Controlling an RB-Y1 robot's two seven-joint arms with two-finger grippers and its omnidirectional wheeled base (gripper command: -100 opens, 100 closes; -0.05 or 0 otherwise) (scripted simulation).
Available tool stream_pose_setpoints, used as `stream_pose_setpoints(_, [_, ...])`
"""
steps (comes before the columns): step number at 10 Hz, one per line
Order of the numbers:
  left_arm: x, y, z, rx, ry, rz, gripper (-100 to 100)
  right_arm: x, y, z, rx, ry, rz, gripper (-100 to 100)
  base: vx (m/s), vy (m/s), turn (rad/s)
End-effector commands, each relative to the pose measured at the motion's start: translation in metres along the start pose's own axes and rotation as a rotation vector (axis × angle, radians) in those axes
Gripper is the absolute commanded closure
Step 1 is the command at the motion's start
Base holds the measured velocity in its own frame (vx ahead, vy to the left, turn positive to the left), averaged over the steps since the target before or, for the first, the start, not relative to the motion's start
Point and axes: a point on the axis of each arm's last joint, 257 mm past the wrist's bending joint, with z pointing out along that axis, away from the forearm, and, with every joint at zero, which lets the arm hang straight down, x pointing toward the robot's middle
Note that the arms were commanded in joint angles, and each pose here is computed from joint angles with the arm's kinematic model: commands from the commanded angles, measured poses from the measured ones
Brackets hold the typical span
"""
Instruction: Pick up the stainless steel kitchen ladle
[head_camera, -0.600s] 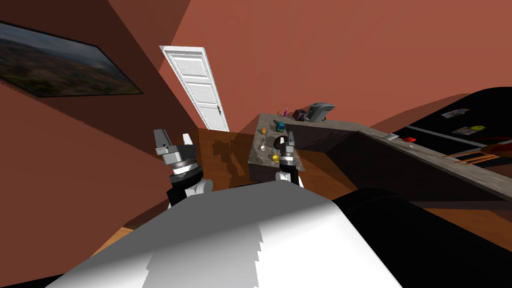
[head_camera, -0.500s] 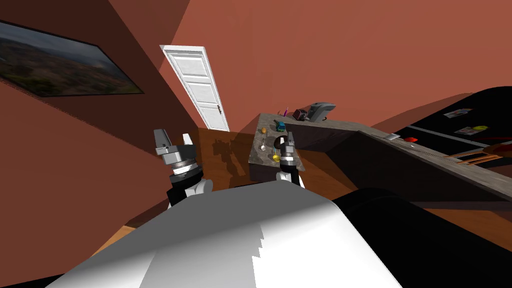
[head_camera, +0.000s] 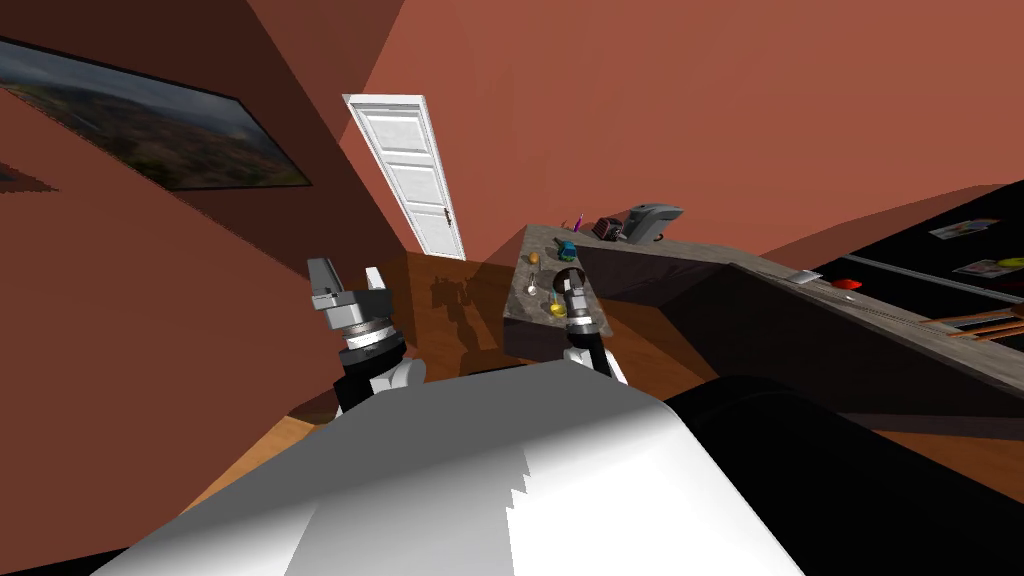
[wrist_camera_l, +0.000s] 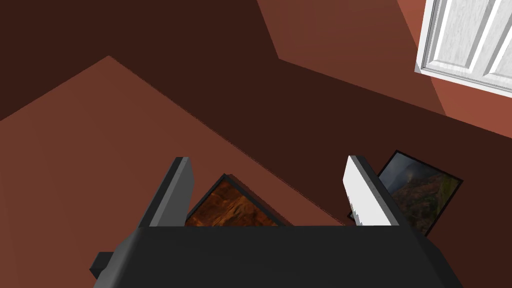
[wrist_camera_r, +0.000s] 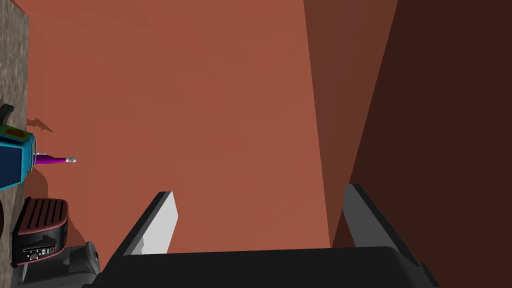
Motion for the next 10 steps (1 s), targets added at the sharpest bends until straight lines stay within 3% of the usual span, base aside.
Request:
stream_pose_setpoints(1, [0.0,0.0,0.0,0.0,0.0,0.0,0,0.0,-0.005,-0.003,0.006,0.023,-0.065,-100,-0.064,0.042,0.034])
stream_pose_setpoints(2, [0.0,0.0,0.0,0.0,0.0,0.0,0,-0.002,-0.014,-0.007,0.018,0.049,-0.147,-100,-0.062,0.045,0.101])
stream_pose_setpoints(3, [0.0,0.0,0.0,0.0,0.0,0.0,0,-0.002,-0.014,-0.007,0.018,0.049,-0.151,-100,-0.041,0.032,0.045])
stream_pose_setpoints(4, [0.0,0.0,0.0,0.0,0.0,0.0,0,-0.006,-0.023,-0.012,0.031,0.077,-0.241,-100,-0.039,0.033,0.106])
stream_pose_setpoints(5, [0.0,0.0,0.0,0.0,0.0,0.0,0,-0.006,-0.023,-0.012,0.031,0.077,-0.245,-100,-0.033,0.026,0.057])
stream_pose_setpoints(6, [0.0,0.0,0.0,0.0,0.0,0.0,0,-0.01,-0.033,-0.017,0.044,0.106,-0.336,-100,-0.042,0.04,0.123])
stream_pose_setpoints(7, [0.0,0.0,0.0,0.0,0.0,0.0,0,-0.01,-0.033,-0.017,0.044,0.107,-0.343,-100,-0.036,0.029,0.047])
stream_pose_setpoints(8, [0.0,0.0,0.0,0.0,0.0,0.0,0,-0.015,-0.044,-0.024,0.058,0.138,-0.436,-100,-0.047,0.035,0.108])
stream_pose_setpoints(9, [0.0,0.0,0.0,0.0,0.0,0.0,0,-0.015,-0.044,-0.024,0.057,0.138,-0.448,-100,-0.04,0.029,0.069])
stream_pose_setpoints(10, [0.0,0.0,0.0,0.0,0.0,0.0,0,-0.022,-0.055,-0.031,0.072,0.172,-0.541,-100,-0.038,0.041,0.153])
